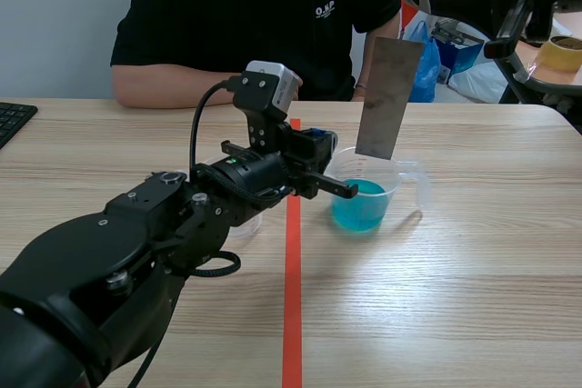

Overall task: Do the redox reaction experiment.
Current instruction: 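Raise the plate and point at it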

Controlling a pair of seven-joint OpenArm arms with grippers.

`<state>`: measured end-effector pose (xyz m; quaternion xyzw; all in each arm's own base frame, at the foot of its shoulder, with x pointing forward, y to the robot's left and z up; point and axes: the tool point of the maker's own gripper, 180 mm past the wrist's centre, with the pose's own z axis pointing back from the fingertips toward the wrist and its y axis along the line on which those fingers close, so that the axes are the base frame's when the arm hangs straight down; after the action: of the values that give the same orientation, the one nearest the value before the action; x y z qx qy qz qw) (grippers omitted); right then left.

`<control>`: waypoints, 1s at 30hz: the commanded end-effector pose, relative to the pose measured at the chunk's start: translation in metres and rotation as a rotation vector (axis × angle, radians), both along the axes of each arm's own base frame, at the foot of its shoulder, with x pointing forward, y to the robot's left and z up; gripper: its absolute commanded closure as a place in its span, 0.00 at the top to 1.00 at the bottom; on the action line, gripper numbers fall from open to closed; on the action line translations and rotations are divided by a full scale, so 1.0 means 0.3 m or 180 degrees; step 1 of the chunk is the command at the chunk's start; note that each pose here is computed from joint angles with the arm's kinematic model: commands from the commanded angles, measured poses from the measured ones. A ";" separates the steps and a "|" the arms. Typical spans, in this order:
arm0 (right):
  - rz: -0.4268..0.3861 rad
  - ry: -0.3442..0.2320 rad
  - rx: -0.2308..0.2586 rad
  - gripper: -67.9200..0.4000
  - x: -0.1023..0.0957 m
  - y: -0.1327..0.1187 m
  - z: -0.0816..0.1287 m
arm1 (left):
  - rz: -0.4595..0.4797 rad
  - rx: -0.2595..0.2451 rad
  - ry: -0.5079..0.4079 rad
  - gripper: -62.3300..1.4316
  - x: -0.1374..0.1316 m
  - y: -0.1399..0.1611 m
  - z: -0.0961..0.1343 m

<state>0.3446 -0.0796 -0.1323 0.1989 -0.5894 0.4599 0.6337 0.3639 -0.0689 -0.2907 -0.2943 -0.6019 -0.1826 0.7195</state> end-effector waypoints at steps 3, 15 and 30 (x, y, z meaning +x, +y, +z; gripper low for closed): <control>0.0008 -0.0137 0.0035 0.02 0.005 -0.008 0.052 | 0.0006 -0.0099 -0.0116 0.06 0.021 -0.012 0.054; 0.0008 -0.0137 0.0035 0.02 0.005 -0.008 0.052 | 0.0005 -0.0088 -0.0120 0.06 0.021 -0.012 0.053; 0.0008 -0.0137 0.0033 0.02 0.005 -0.008 0.052 | 0.0291 0.0618 -0.0173 0.06 -0.073 0.394 -0.016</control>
<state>0.3446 -0.0796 -0.1323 0.1989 -0.5894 0.4599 0.6337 0.3436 0.0540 -0.3180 -0.1824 -0.5879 -0.2119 0.7590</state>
